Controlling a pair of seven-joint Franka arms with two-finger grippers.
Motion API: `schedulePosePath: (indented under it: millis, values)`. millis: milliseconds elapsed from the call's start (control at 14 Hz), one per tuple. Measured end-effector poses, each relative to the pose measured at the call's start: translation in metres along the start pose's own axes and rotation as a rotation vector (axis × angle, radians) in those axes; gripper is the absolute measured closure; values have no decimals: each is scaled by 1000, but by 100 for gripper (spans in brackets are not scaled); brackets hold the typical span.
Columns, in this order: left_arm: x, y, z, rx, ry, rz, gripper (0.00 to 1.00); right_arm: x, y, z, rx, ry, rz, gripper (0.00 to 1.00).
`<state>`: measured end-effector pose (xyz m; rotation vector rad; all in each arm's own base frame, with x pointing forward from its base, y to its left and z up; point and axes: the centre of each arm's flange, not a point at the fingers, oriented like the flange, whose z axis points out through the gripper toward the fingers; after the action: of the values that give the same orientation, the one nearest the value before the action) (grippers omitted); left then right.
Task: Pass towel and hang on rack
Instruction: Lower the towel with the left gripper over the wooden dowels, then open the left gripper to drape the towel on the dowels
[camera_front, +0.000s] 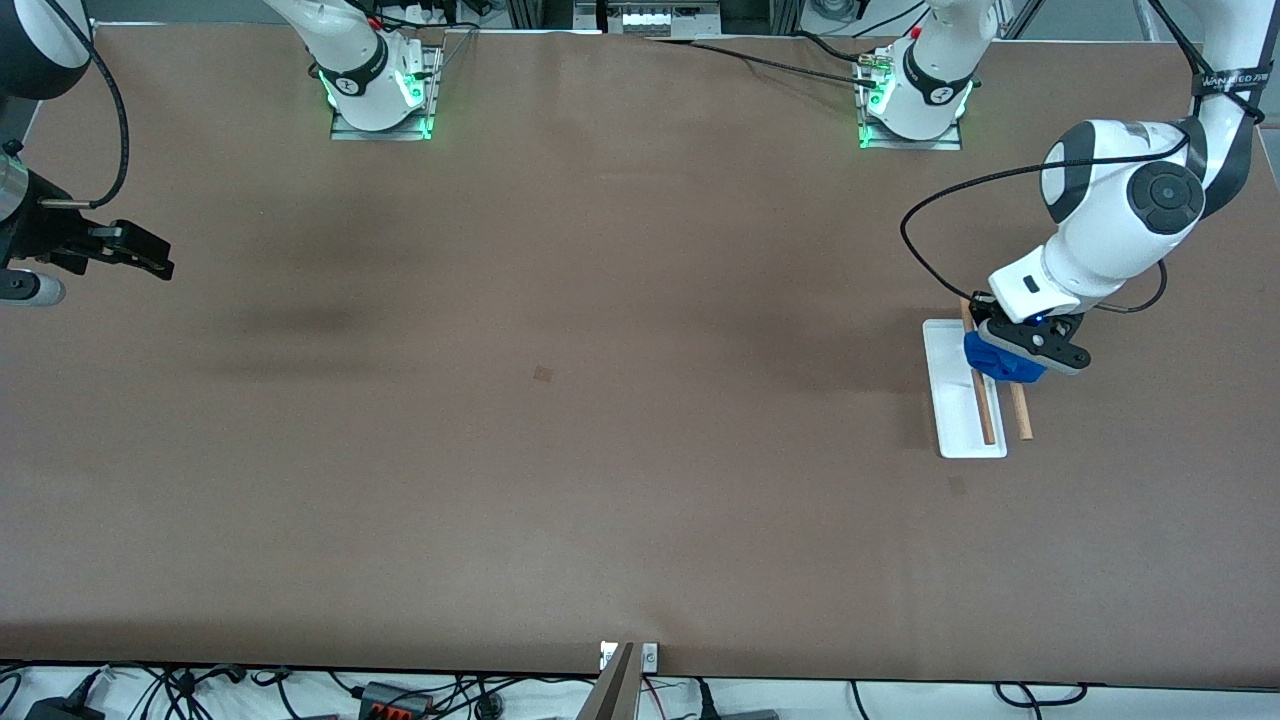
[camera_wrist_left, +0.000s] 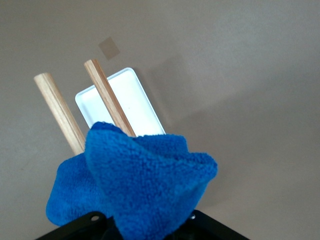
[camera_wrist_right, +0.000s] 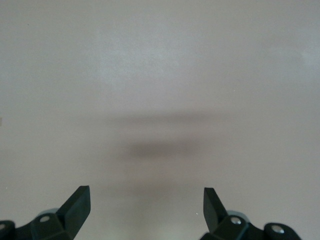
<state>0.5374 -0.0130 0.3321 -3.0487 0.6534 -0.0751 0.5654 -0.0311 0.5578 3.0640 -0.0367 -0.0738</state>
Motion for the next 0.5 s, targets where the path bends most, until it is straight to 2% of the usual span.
schedulePosePath:
  millis: [502]
  values:
    - [-4,-17,11,-7,14,9,91,0,0,0,0,0,0,0]
